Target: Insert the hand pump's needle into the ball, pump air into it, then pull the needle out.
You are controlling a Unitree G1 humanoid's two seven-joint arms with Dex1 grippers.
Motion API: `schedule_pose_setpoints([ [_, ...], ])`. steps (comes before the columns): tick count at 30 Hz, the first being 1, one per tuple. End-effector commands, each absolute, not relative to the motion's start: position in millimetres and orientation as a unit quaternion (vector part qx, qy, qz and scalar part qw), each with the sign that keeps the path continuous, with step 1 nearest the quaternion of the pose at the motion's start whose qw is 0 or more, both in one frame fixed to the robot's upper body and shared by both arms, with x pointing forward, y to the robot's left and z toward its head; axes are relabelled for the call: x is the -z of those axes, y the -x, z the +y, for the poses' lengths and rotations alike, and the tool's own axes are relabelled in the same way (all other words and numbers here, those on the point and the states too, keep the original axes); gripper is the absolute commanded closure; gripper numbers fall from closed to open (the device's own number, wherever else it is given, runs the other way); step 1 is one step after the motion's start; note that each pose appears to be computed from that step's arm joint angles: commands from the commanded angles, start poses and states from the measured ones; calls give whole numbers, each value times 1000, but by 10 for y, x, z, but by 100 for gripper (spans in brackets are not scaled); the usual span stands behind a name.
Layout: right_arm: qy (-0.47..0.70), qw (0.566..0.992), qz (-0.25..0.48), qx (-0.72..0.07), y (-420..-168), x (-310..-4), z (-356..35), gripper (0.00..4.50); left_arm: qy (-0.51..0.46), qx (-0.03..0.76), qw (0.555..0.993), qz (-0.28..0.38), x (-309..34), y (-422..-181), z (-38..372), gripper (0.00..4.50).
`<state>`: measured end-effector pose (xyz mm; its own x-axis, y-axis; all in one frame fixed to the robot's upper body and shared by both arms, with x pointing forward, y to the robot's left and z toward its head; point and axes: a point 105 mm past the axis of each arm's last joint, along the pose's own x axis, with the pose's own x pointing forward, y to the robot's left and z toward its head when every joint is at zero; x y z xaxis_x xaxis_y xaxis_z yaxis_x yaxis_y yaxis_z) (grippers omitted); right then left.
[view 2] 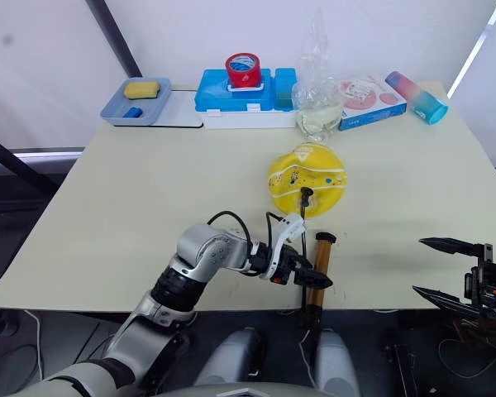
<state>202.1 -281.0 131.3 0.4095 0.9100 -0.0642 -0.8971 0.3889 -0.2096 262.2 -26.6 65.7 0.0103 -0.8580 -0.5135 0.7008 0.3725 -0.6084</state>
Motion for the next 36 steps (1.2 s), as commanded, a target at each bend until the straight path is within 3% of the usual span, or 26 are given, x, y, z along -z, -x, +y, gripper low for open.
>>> schedule_pose_setpoints([
  [1,121,828,-39,-546,-2024,-1367,-2809,0,101,546,705,442,-693,-2651,-283,3],
  [22,122,826,-44,-548,-2027,-1321,-2765,0,68,516,704,484,-536,-2600,-427,3],
  [29,122,825,-44,-550,-2030,-1300,-2747,0,66,507,708,487,-495,-2608,-406,333],
  [30,122,825,-44,-550,-2029,-1297,-2743,0,67,507,708,488,-494,-2607,-403,350],
  [36,118,825,-47,-551,-2030,-1303,-2730,0,85,527,702,470,-626,-2590,-413,350],
])
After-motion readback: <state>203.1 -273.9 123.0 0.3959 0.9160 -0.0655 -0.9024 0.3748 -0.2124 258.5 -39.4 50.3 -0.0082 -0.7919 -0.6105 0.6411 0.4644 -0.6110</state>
